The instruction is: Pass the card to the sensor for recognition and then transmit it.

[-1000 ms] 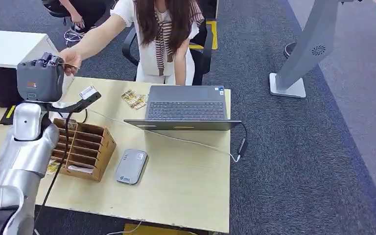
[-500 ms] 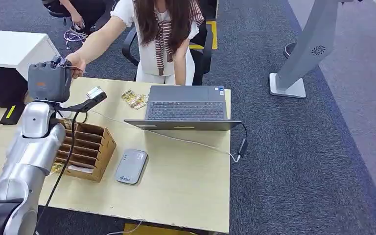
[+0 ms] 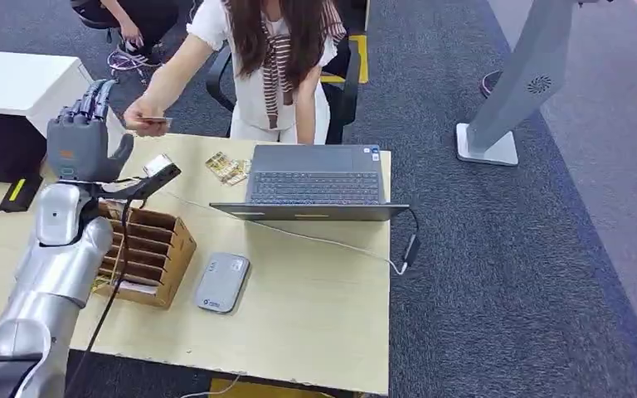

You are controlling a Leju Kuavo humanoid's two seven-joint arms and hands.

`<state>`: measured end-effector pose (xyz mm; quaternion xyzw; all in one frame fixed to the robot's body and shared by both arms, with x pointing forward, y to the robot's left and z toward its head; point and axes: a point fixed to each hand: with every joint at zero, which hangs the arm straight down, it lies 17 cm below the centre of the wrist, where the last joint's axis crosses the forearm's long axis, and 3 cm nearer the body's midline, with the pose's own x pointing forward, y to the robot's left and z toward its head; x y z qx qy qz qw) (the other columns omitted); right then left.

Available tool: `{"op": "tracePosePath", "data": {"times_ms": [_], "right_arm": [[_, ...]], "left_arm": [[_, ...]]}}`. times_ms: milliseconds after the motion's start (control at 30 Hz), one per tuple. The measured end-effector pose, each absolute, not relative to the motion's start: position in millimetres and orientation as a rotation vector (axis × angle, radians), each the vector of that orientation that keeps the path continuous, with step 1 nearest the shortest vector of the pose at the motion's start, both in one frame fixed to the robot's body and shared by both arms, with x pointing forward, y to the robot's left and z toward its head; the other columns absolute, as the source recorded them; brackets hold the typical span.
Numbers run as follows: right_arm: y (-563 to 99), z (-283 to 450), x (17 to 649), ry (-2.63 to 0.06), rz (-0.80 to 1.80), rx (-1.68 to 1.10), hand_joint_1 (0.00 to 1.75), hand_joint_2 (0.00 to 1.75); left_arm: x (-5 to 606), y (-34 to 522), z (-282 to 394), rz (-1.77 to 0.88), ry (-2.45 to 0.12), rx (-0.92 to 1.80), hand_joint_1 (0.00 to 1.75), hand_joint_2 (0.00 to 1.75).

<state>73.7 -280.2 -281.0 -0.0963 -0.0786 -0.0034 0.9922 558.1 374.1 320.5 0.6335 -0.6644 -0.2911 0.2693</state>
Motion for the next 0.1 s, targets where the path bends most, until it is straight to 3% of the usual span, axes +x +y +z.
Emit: {"op": "tracePosePath", "data": {"times_ms": [100], "right_arm": [[-281.2,-281.2,71.8,-0.152,-0.016,-0.198,0.0,1.75]], "left_arm": [[531.0,371.1,316.9,-0.735,-1.861,1.68,0.0,1.75]]}}
